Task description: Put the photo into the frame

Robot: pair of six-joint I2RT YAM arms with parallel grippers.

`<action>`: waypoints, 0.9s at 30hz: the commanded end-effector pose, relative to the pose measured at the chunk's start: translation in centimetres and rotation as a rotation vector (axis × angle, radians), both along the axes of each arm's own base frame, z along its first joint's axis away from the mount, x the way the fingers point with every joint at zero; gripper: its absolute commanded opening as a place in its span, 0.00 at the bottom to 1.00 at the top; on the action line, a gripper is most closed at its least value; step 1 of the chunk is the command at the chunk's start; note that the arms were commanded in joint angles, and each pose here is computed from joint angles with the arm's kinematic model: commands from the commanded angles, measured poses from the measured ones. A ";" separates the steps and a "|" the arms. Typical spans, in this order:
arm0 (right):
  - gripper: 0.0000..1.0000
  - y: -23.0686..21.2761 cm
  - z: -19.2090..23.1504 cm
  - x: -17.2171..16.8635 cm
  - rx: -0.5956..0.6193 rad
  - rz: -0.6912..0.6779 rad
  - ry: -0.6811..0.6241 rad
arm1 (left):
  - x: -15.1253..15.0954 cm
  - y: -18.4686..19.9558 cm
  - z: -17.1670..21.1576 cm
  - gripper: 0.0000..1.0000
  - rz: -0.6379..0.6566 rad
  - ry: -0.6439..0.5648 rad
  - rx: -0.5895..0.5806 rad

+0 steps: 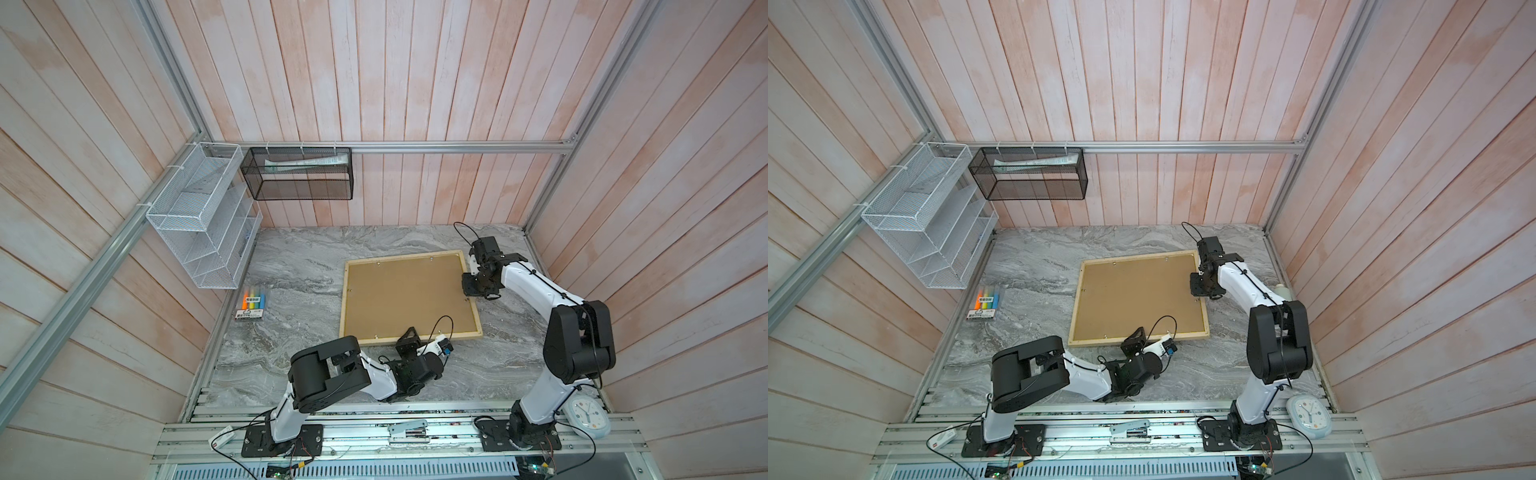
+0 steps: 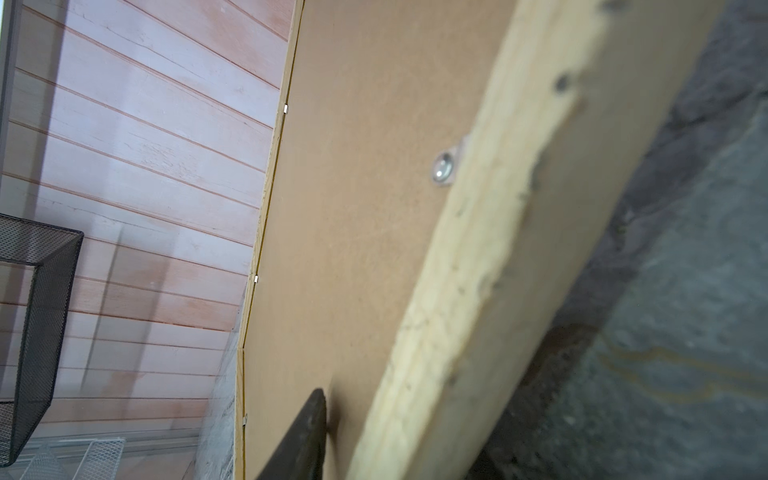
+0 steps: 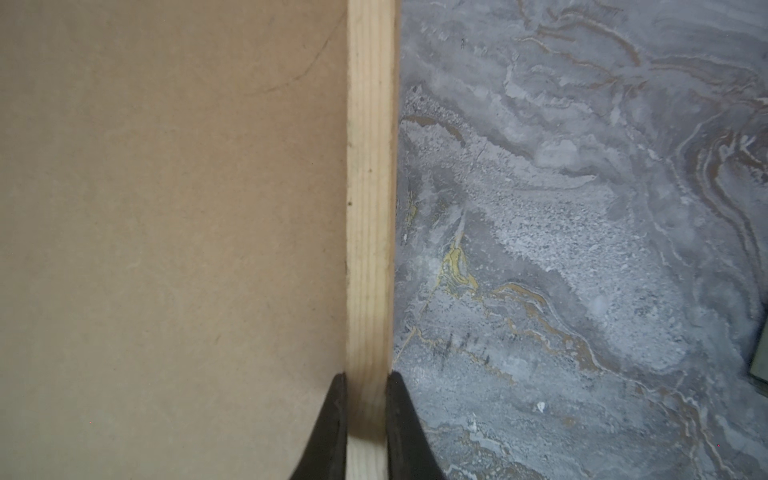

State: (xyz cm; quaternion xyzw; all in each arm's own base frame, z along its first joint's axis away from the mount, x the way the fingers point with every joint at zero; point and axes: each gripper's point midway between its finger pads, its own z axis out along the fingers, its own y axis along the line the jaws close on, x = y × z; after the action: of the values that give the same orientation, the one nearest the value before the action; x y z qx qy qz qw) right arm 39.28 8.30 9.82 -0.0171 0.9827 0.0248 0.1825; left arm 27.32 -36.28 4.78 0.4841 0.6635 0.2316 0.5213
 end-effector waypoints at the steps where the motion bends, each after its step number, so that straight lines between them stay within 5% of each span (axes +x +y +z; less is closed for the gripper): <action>1: 0.04 0.5 1.7 -0.1 0.024 0.013 -0.043 | 0.8 -0.3 1.0 0.36 0.032 -0.031 -0.042; 8: 0.16 0.1 2.7 0.1 0.037 0.000 -0.082 | 1.1 0.0 1.1 0.18 0.052 -0.032 -0.033; 16: 0.30 -2.1 6.4 0.3 0.070 -0.079 -0.216 | 1.7 0.6 2.2 0.11 0.082 -0.019 -0.059; 27: 0.35 -7.0 12.1 -1.0 0.164 -0.261 -0.502 | 3.3 0.7 4.4 0.05 0.150 -0.011 -0.005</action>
State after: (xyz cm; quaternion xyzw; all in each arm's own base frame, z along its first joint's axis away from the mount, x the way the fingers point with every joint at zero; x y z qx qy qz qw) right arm 37.89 2.25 20.24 0.0933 0.9168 0.0593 0.3837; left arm 29.30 -34.69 4.82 0.5264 0.6554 0.3129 0.4422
